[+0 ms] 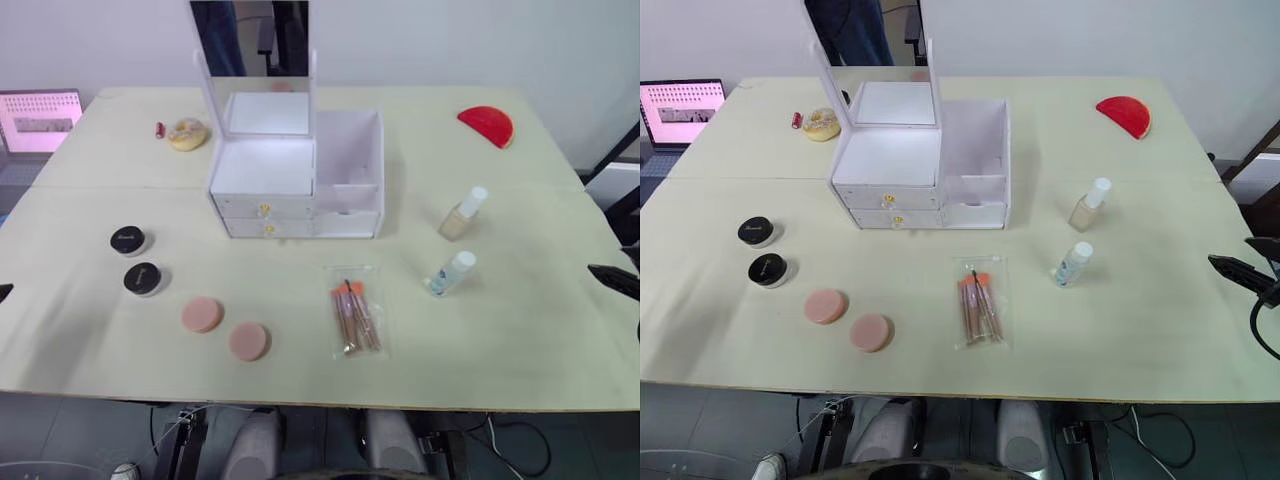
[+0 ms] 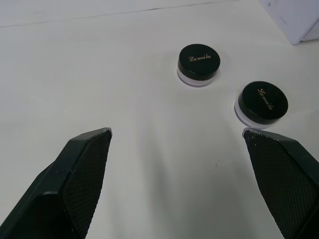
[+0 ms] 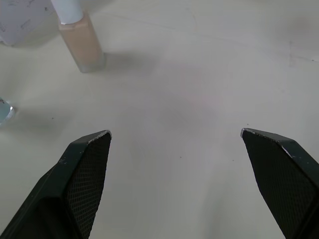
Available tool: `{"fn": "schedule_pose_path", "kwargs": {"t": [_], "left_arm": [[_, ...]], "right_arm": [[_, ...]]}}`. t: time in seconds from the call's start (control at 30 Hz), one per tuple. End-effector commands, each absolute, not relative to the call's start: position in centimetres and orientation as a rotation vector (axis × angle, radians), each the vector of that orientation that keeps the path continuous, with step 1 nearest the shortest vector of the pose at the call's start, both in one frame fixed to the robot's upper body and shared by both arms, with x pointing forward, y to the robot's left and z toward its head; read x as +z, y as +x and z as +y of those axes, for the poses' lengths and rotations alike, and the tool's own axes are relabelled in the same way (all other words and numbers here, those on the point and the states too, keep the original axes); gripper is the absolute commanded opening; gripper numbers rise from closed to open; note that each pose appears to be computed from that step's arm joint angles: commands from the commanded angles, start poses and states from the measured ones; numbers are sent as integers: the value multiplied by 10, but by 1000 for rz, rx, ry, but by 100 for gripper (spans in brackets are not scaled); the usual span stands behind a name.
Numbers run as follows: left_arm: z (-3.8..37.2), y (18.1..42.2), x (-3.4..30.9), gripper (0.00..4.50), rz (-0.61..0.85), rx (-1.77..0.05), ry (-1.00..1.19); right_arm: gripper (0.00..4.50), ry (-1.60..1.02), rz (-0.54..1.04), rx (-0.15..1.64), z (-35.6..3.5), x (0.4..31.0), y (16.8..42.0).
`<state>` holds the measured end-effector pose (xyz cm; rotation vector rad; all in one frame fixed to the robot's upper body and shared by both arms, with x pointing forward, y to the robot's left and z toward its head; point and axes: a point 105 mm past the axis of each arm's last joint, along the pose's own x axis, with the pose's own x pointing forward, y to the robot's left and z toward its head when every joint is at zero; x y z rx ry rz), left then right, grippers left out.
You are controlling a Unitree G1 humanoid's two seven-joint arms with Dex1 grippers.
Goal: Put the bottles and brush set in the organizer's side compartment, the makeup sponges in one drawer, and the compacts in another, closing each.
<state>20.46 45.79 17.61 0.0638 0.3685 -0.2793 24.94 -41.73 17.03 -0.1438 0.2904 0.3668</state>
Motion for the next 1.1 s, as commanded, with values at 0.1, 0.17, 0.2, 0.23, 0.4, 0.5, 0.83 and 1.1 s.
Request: {"fn": "schedule_pose_path", "kwargs": {"t": [0.1,0.17,0.2,0.23,0.4,0.5,0.83,1.1], "left_arm": [[463,207,190,443,364,-259,149],[463,208,190,443,360,-258,129],[463,208,190,443,358,-258,119],[462,208,190,443,356,-262,122],[462,207,186,443,367,-269,128],[461,208,184,443,365,-275,123],[353,257,166,443,303,-616,185],[227,257,180,443,218,-900,151]], "right_arm": [[450,-182,236,365,-419,188,249],[450,-182,235,365,-418,187,250],[450,-182,234,366,-418,187,250],[450,-183,234,367,-417,187,250],[450,-182,235,375,-414,186,252],[450,-183,234,386,-410,188,254],[450,-220,245,494,-330,208,279],[450,-155,239,404,-278,215,317]]}}
